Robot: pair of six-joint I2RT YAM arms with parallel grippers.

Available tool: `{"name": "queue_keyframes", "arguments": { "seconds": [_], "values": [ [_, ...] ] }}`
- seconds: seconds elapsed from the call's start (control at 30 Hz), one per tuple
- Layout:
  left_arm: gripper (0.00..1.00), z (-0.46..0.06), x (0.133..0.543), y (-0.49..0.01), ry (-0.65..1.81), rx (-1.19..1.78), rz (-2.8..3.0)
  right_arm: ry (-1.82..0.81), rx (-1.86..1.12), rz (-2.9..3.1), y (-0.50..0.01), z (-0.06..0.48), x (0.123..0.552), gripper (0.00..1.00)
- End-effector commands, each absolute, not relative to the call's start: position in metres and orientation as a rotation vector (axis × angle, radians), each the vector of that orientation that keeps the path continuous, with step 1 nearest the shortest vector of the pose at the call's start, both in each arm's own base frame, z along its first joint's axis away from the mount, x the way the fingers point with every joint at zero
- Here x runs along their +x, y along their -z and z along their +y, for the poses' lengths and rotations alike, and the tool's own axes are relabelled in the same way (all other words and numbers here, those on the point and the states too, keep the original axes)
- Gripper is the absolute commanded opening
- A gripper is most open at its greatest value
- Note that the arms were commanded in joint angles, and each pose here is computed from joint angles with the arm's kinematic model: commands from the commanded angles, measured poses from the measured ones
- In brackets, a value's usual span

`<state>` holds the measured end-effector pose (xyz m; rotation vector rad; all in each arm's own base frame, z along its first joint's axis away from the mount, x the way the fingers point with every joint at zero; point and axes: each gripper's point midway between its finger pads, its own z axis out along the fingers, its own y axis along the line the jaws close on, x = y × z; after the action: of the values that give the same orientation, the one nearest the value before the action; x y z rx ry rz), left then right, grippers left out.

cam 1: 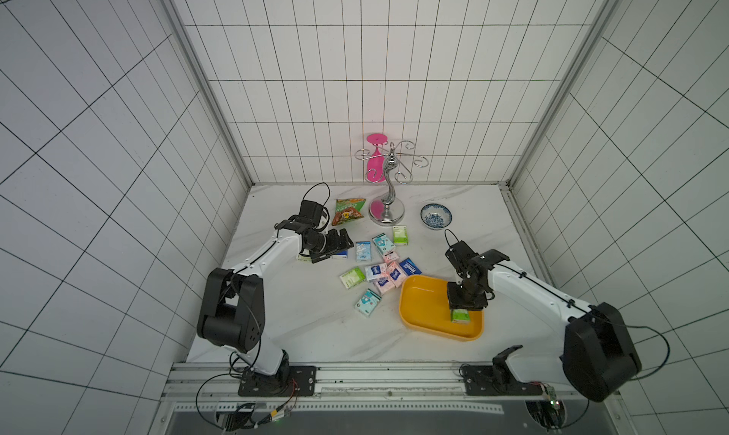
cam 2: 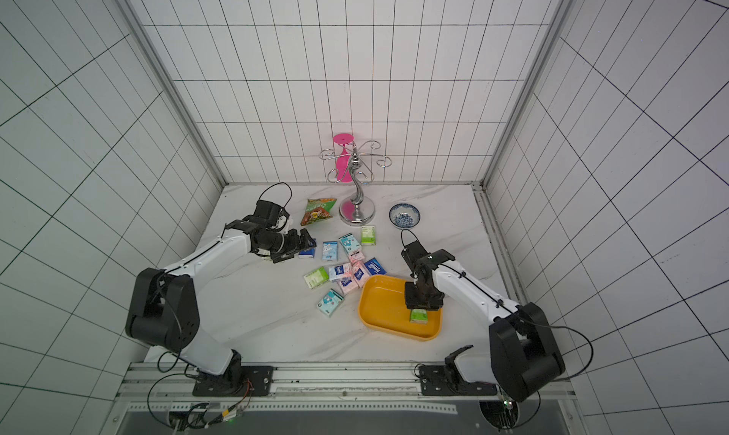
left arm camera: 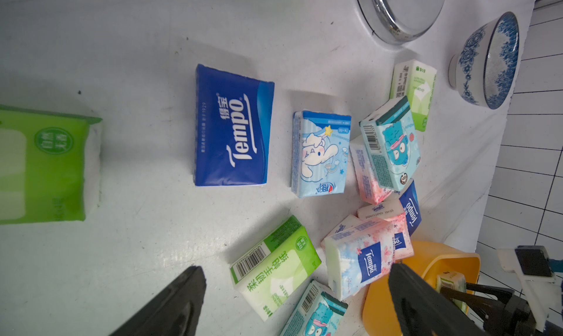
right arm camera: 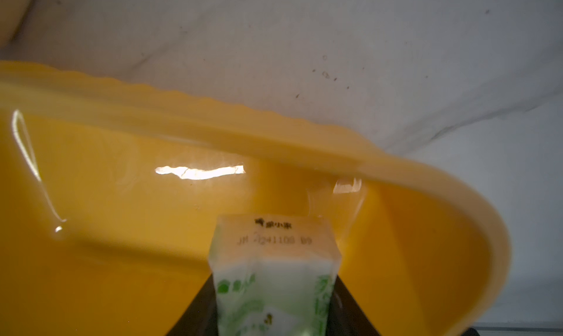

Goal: Put the pocket tissues into the storage box
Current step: Place the pocket tissues in the storage box.

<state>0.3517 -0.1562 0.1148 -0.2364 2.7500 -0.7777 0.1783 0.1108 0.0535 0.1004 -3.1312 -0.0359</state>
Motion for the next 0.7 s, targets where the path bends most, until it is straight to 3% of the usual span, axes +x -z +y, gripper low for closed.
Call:
{"name": "queue_keyframes", "arguments": {
  "seconds": [0.0,0.13,0.37,0.53,0.67],
  "values": [
    [0.97,-0.156,0.354,-0.119,0.762,-0.21,2.726,-0.054,0.095,-3.149,-0.045,0.1,0.198,0.47],
    [0.97,-0.155,0.354,-0.119,0.757,-0.209,2.727,-0.18,0.134,-3.144,-0.042,0.088,0.219,0.48],
    [0.97,-0.154,0.354,-0.117,0.75,-0.208,2.733,-0.127,0.003,-3.204,-0.035,0.068,0.259,0.49],
    [0.97,-0.154,0.353,-0.117,0.749,-0.207,2.734,-0.089,0.152,-3.221,-0.038,0.07,0.287,0.58],
    [0.97,-0.153,0.351,-0.118,0.742,-0.209,2.734,-0.167,0.168,-3.185,-0.032,0.059,0.299,0.59]
  ]
}}
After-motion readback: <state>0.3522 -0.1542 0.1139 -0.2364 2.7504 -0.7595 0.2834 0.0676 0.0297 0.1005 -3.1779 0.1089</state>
